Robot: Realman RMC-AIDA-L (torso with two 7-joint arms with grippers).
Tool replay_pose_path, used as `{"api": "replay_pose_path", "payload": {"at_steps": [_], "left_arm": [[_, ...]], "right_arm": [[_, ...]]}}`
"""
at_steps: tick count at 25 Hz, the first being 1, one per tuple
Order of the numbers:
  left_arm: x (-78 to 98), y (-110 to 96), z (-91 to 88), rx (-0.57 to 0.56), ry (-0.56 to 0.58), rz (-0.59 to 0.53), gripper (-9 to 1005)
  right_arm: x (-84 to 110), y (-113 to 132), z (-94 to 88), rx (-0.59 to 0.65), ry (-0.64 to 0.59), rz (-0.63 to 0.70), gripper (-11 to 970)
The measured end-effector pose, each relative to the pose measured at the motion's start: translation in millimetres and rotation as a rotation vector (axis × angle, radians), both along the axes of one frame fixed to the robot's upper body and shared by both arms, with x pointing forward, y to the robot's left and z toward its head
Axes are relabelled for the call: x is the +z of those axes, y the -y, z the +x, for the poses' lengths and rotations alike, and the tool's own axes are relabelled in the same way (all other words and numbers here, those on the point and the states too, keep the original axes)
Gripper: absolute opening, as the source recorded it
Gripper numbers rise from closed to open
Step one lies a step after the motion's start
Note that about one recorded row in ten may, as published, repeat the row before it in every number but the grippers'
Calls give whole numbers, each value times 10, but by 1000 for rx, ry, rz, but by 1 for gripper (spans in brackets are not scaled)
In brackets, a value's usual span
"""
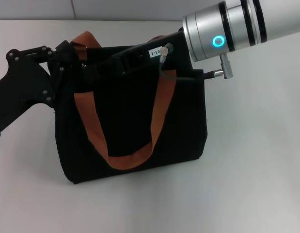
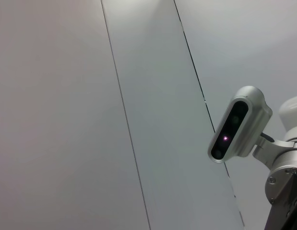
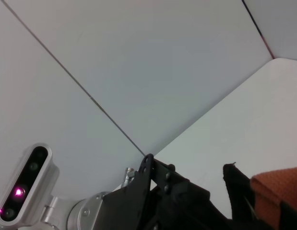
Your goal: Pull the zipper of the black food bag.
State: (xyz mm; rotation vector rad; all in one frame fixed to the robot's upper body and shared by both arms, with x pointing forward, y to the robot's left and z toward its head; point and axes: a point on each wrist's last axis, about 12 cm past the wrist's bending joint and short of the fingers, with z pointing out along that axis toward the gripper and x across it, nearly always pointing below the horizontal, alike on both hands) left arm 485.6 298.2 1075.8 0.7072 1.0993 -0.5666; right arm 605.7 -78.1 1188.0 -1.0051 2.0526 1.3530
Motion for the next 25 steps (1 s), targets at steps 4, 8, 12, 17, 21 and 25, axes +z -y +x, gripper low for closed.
{"api": "replay_pose_path", "payload": {"at_steps": [4,8,12,17,21,25], "left_arm": [[2,4,-4,0,3,-4,21],[3,7,-4,-1,2,-7,21],[0,5,-10,0,2,-9,21],[-8,9,-25,-2,-1,-17,20],[-6,11,-24,-3,0,-17,20],[-2,11,-28,-6,2,-19,20]], "right_arm": [[-17,-8,-25,15,-8,-4,196],[-15,-1,-25,13,-11,1,197],[-8,1,-43,22,-22,16,198],[-11,18,-21,5,-18,15,201],[-14,20,-18,2,-17,13,204],[-18,30,0,-18,-19,15,207]]}}
